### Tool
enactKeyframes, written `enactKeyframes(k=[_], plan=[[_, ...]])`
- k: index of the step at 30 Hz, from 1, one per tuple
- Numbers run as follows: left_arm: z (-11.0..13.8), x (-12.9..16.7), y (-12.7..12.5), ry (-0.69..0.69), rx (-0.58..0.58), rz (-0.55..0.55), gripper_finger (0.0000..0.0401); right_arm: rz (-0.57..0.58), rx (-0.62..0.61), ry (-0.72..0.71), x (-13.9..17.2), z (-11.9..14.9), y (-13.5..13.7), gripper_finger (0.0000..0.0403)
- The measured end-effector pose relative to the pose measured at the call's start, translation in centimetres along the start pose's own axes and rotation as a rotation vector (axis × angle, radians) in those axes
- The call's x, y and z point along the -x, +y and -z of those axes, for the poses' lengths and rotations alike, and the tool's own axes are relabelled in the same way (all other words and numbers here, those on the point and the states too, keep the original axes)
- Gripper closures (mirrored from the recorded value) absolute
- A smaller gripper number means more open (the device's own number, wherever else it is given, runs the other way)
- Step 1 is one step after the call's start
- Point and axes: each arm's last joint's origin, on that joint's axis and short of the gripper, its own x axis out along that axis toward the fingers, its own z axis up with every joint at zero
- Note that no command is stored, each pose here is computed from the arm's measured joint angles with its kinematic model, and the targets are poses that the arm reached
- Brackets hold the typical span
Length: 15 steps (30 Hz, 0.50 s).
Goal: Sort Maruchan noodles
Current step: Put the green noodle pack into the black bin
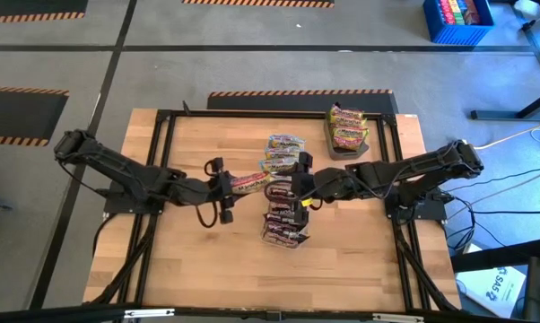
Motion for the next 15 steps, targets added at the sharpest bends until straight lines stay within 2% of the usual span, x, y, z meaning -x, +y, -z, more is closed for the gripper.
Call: enactKeyframes(k=[7,15], plan=[[1.2,-1.5,0.2,0.098,0.13,-0.003,0.0249,-0.009,-0.018,-0.04,-0.3,-0.3,0.1,0.0111],[2.6,-3.4,-0.7,0.192,0.101,0.1,0.0249,-0.105,-0.076,-0.069,-1.2,-0.4,0.2,0.0111]])
